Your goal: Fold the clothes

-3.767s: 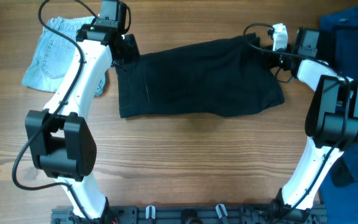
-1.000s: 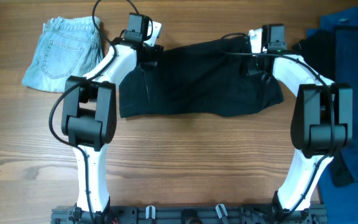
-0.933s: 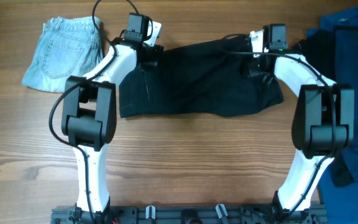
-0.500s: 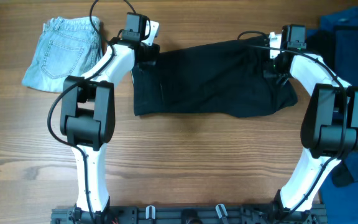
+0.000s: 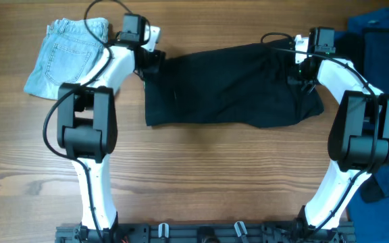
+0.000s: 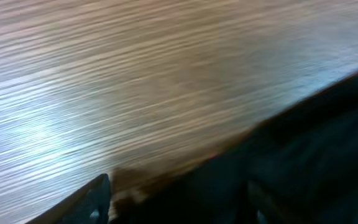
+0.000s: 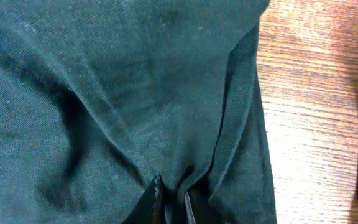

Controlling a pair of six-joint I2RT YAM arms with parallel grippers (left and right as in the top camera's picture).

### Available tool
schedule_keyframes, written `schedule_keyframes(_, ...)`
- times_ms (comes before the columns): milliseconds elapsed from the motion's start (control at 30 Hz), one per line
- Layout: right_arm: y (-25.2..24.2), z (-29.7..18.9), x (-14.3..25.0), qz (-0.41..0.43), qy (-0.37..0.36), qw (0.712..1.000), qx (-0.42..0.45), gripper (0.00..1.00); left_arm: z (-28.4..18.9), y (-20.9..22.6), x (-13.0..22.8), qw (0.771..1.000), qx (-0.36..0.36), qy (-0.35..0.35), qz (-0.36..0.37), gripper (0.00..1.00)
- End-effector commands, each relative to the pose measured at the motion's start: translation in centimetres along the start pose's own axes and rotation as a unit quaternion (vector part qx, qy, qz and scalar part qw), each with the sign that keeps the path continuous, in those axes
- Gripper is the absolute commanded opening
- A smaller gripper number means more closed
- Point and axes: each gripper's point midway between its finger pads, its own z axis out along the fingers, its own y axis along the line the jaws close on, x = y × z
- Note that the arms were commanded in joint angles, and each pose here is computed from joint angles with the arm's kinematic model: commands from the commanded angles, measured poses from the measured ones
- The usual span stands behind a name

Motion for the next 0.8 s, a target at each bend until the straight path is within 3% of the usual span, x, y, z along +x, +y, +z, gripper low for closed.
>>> schedule_keyframes(0, -1.0, 1.0, 2.4, 0.016, 0.037, 0.999, 0.010, 0.11, -2.9, 2.9, -1.7, 0.996, -0.015, -0.031, -0.085, 0.68)
schedule_keyframes(133, -1.0, 1.0, 2.4, 0.016, 0.038, 0.999, 0.010, 0.12, -3.0, 1.6, -0.9, 0.995, 0.042, -0.014, -0.093, 0.58)
schedule_keyframes(233, -0.9, 1.0, 2.4, 0.016, 0.038, 0.999, 0.010, 0.12, -3.0, 1.1, -0.2, 0.994, 0.055, 0.002, -0.096, 0.37)
schedule_keyframes(300, -0.9, 1.0, 2.4, 0.016, 0.037, 0.999, 0.010, 0.13, -3.1, 0.9, 0.3, 0.993, 0.059, 0.011, -0.099, 0.34)
schedule_keyframes(500, -1.0, 1.0, 2.4, 0.016, 0.038, 0.999, 0.010, 0.13, -3.5, -0.1, 0.7, 0.990, 0.093, 0.022, -0.105, 0.04)
schedule_keyframes(767, -1.0, 1.0, 2.4, 0.016, 0.038, 0.999, 0.010, 0.12, -3.6, 3.4, 2.6, 0.980, 0.070, 0.045, -0.180, 0.04)
